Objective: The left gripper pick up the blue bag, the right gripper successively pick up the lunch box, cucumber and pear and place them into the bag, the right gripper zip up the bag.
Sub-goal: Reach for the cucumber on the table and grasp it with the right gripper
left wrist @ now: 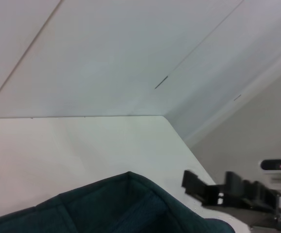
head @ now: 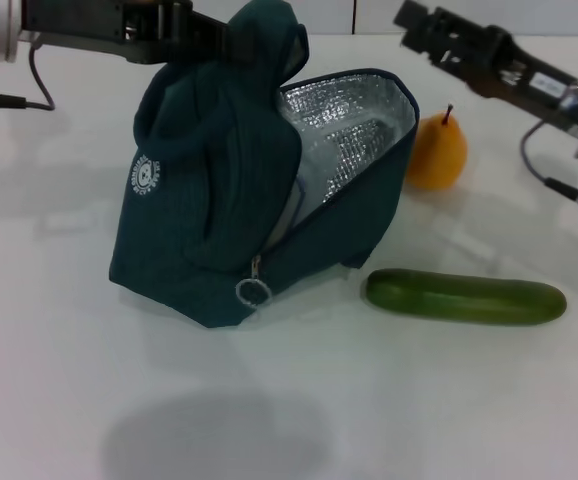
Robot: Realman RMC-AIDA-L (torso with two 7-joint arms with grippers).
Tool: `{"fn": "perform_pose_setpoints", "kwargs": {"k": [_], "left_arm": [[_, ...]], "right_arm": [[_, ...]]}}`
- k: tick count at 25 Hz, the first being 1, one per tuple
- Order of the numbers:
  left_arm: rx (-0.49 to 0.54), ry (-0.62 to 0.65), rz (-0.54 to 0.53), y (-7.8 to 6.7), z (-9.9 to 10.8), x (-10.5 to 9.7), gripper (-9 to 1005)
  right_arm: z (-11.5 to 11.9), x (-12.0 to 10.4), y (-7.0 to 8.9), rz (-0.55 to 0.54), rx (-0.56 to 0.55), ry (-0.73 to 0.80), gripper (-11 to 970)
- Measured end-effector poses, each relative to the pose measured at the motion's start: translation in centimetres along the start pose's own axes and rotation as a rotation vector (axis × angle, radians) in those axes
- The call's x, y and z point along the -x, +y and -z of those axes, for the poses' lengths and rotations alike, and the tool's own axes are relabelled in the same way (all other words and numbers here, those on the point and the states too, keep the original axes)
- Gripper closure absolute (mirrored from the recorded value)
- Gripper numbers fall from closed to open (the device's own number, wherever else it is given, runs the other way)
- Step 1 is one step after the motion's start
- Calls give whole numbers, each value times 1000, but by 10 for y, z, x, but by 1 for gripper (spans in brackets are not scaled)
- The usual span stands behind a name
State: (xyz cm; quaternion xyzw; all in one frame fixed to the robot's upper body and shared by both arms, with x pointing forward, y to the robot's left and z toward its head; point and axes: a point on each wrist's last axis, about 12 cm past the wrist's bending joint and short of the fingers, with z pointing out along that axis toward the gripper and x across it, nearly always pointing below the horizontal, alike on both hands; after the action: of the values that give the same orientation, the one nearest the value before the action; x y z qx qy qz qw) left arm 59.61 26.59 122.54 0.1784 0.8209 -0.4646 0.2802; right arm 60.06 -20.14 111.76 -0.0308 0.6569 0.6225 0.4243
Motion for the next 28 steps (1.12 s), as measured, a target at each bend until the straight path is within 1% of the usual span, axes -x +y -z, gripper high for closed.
{"fn": "perform_pose_setpoints", "kwargs": {"k": [4,6,7,8,11,13,16,18,20,24,28], "left_arm": [[7,-3,2,1,2,-1,951],[13,-7,7,3,5,-4,951],[16,-9,10,4,7,-5,951],[19,-9,14,5,8,-6,951],[24,-8,20,7,11,-9,951],[25,-8,23,7,12,-10,951],[24,-7,27,8,13,-12,951],[20,-2,28,8,13,-13,951],[18,1,28,7,12,-14,951],[22,-4,12,5,12,-13,951],[24,-9,6,4,12,-13,951]], "right_arm": [[21,12,2,61,-3,-50,456],[36,21,3,108,-11,-66,371],[36,21,3,108,-11,-66,326],[51,33,7,181,-18,-39,282],[65,51,14,289,-20,37,284],[72,64,23,388,-14,134,285],[76,79,38,514,5,298,285],[74,90,50,615,8,456,284],[73,95,58,688,-6,596,282],[66,101,72,799,-3,844,280],[51,96,76,842,-13,1041,185]]}}
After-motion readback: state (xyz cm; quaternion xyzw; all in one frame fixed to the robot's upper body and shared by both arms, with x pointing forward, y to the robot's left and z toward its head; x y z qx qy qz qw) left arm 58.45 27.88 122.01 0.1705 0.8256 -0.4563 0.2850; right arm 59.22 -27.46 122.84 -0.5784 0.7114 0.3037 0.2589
